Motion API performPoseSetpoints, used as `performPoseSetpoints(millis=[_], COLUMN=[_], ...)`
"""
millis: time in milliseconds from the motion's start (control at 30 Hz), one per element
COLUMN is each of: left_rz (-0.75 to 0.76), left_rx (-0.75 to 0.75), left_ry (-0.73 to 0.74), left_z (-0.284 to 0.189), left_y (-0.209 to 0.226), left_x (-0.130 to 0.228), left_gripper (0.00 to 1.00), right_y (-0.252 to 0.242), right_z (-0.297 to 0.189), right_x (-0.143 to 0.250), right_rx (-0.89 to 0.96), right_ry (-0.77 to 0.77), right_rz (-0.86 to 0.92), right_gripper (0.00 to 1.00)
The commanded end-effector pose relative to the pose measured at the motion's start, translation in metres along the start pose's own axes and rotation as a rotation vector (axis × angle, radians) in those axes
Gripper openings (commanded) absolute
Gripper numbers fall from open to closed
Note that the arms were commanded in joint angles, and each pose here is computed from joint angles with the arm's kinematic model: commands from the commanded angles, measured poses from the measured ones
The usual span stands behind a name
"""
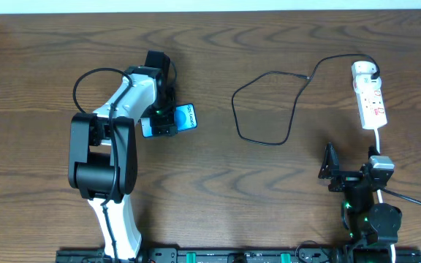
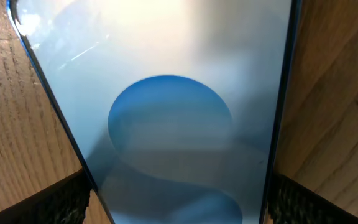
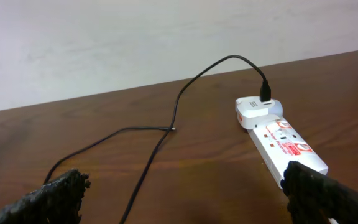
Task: Plug charger to phone and switch on socket
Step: 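Lower the left gripper onto the phone and close on it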
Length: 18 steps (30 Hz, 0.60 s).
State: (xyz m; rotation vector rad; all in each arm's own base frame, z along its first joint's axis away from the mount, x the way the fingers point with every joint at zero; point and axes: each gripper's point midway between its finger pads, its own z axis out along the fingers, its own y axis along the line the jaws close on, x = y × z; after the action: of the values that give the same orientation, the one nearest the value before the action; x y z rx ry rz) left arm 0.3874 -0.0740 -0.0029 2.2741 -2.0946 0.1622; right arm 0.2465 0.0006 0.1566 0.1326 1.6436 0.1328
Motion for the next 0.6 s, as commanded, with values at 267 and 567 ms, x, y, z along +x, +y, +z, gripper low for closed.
performPoseSetpoints(millis=[267,567], left_rz=[-0.001,0.057], left_rx=[-0.069,-0.083], left_ry=[-0.03,-0.03], left_z=[0.029,0.033], left_y=[0.013,0.016], left_x=[0.0,0.0], left_gripper=[0.86,0.72], right_y=[0.001,0.001], right_z=[0.0,0.0], right_x=[0.001,0.001], right_rx=[-0.004,-0.004], right_ry=[0.002,0.002], right_rz=[-0.015,-0.015], right_gripper=[0.99,0.99])
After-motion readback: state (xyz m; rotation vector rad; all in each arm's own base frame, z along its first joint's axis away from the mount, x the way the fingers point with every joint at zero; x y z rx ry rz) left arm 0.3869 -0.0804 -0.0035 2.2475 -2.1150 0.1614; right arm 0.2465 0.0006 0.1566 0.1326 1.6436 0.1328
